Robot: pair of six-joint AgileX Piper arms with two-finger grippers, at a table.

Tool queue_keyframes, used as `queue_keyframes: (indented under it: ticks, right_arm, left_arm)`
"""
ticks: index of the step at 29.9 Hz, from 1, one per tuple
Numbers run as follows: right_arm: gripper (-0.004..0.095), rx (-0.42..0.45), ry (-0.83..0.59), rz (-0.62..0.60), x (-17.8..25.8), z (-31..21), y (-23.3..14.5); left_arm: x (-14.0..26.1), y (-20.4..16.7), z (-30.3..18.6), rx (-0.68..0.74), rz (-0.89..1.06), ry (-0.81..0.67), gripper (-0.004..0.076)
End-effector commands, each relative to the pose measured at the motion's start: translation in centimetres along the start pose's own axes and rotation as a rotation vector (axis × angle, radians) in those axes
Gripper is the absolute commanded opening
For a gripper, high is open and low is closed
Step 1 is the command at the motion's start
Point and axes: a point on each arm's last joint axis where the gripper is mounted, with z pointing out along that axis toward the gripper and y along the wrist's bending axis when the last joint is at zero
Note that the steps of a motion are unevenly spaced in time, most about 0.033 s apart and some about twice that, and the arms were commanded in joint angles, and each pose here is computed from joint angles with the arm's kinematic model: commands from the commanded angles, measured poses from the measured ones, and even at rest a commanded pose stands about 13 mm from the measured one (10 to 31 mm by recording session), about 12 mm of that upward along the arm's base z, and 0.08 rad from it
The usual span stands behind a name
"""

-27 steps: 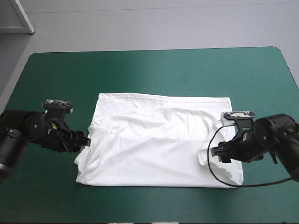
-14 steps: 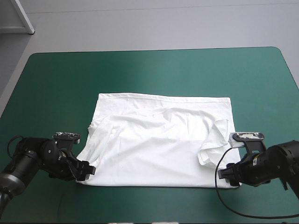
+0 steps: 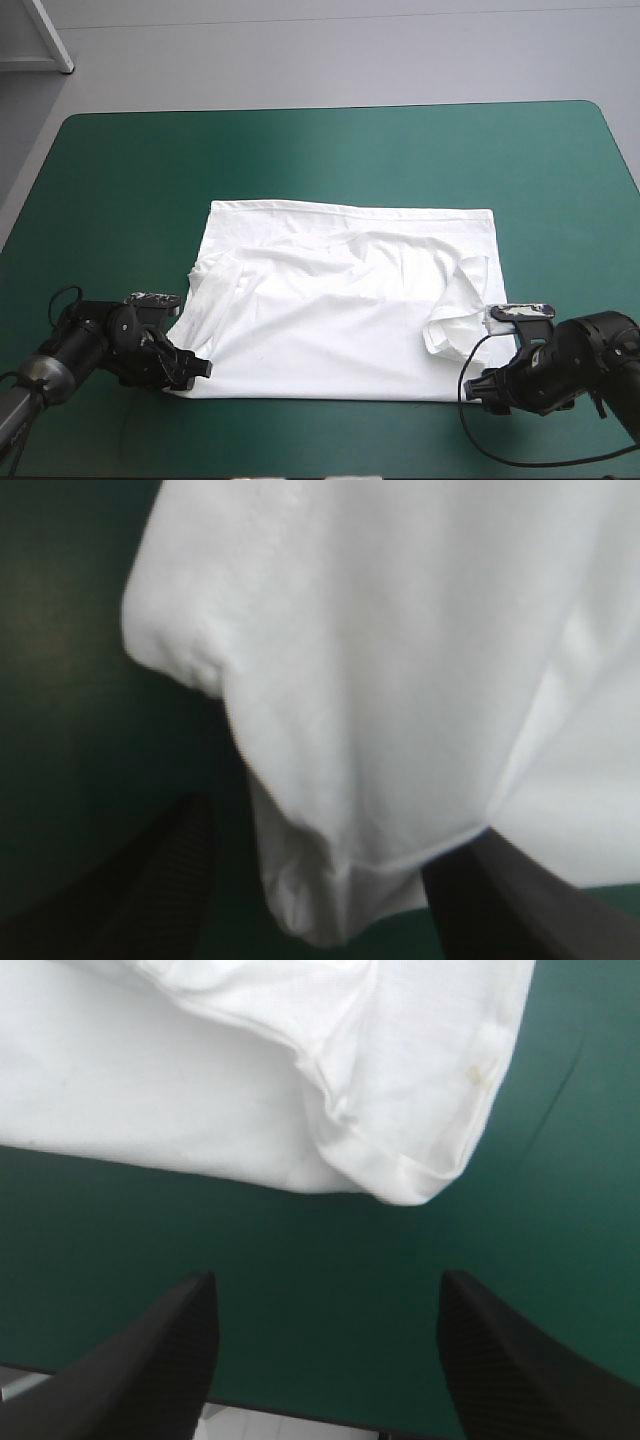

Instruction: Fold the cloth

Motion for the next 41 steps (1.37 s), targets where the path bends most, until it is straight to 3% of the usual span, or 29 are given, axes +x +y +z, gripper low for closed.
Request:
queue_keyframes:
  ticks: [1,5,7,14,17,20,23,33,41]
  right_arm:
    - [0.0589,-0.007,-0.032,-0.021,-1.2,0.1,0.2]
    - [0.0589,0.003,0.002,-0.024,-2.2,1.3,0.2]
    - [0.0589,0.008,0.027,-0.024,-2.8,2.2,0.2]
    - [0.0588,0.017,0.136,-0.014,-4.3,5.4,0.2]
    - [0.0512,0.02,0.153,-0.01,-4.4,6.8,0.1]
    - [0.0291,0.014,0.162,-0.03,-4.0,7.4,0.0]
    - [-0.0023,0.009,0.148,-0.066,-3.8,7.2,0.0]
    - [-0.0008,0.063,-0.085,-0.065,-4.5,0.8,-0.1]
    - [-0.001,0.135,-0.394,-0.118,-8.6,-6.9,0.4]
  left_arm:
    - [-0.7,-0.5,0.4,0.055,-0.036,-0.042,0.0289]
    - [-0.7,-0.5,0.4,0.058,-0.01,-0.039,0.0057]
    - [-0.6,-0.5,0.4,0.062,0.012,-0.032,-0.0006]
    - [-0.6,-0.7,0.4,0.08,0.005,-0.034,-0.001]
    - [-0.6,-0.7,0.4,0.082,0.003,-0.034,-0.001]
    - [-0.7,-0.7,0.3,0.083,0.004,-0.036,-0.001]
    - [-0.7,-0.8,0.0,0.083,0.005,-0.052,-0.001]
    - [-3.3,-1.5,-5.4,0.097,0.046,-0.215,-0.001]
    - [-7.5,-1.9,-12.6,0.036,0.104,-0.485,-0.001]
